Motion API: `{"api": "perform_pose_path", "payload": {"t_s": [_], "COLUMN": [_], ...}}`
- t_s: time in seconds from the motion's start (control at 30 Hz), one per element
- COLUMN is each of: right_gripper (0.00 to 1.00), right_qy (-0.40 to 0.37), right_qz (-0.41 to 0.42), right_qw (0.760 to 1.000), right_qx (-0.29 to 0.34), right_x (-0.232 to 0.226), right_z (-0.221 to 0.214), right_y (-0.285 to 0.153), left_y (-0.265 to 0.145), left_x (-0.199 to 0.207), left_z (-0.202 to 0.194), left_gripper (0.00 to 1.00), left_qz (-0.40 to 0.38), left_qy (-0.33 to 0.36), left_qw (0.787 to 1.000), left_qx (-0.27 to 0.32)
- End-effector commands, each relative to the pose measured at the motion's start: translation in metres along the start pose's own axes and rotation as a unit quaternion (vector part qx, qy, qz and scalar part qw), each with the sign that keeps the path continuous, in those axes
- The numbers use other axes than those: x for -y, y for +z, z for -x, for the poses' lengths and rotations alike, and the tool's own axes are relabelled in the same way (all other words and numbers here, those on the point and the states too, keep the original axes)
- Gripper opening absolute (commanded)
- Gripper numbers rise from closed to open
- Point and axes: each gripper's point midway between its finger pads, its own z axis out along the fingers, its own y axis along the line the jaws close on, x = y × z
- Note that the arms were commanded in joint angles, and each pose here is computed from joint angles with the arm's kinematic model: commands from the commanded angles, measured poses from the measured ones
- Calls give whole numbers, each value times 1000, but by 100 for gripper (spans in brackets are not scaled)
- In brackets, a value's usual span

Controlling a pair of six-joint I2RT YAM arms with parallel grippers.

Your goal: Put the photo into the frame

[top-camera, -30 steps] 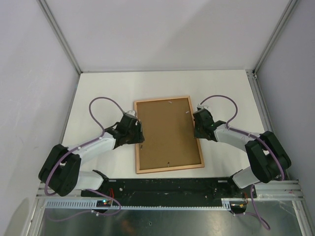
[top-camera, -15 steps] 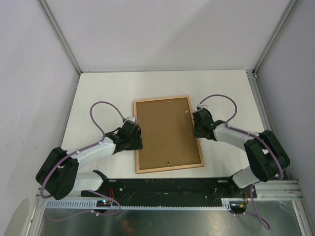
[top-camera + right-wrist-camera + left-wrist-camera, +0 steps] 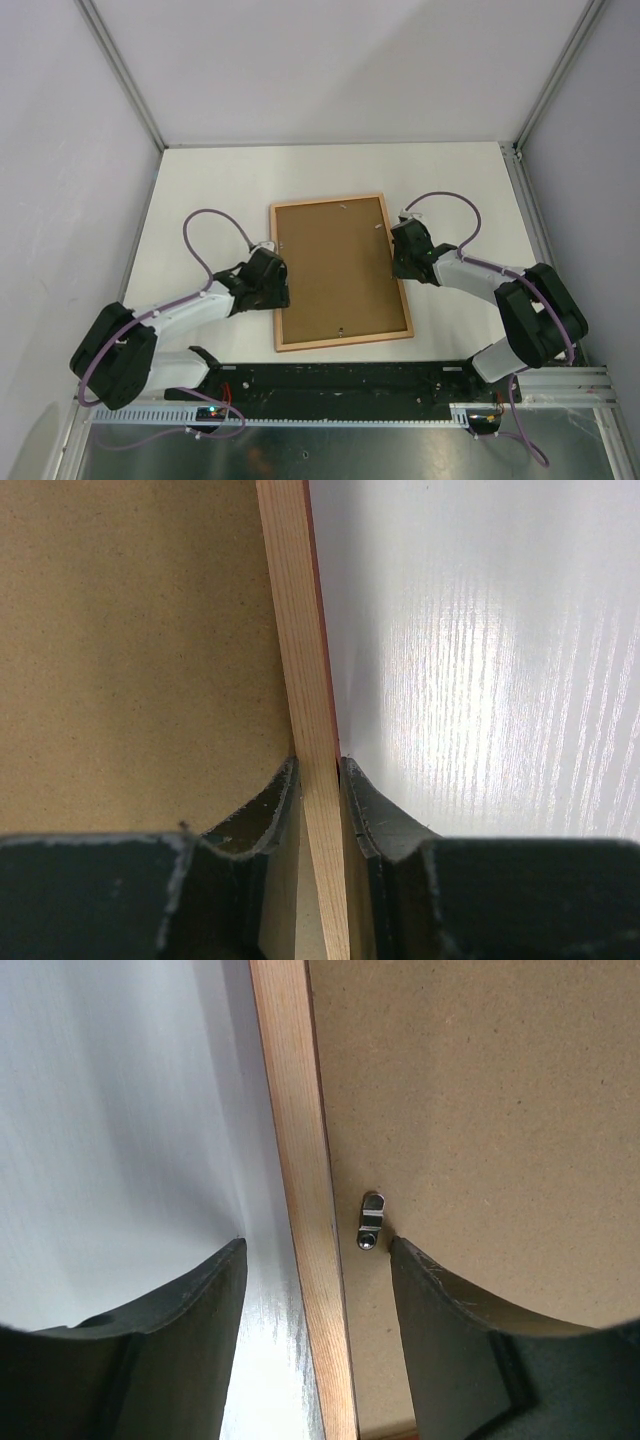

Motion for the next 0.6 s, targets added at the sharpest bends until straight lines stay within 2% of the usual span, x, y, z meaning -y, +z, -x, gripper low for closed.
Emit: {"api": "perform_pose_path", "payload": {"t_s": [0.0, 0.27, 0.57], "right_gripper": [0, 0, 0], "right_qy": [3, 2, -1], "right_qz": [-4, -6, -10], "right_qw": [1000, 1000, 1000], "right_qx": [-21, -22, -24], "right_x": [1, 2, 4], "right_z": [-10, -11, -12], "right_y": [6, 4, 4], "left_y": [5, 16, 14], "left_x": [-5, -3, -1], "left_z": [4, 8, 5], "left_gripper": [64, 63, 42], "left_qz": [27, 46, 37], "left_qy": [-16, -40, -37], "left_qw": [999, 998, 999], "left_qx": [9, 7, 2]}}
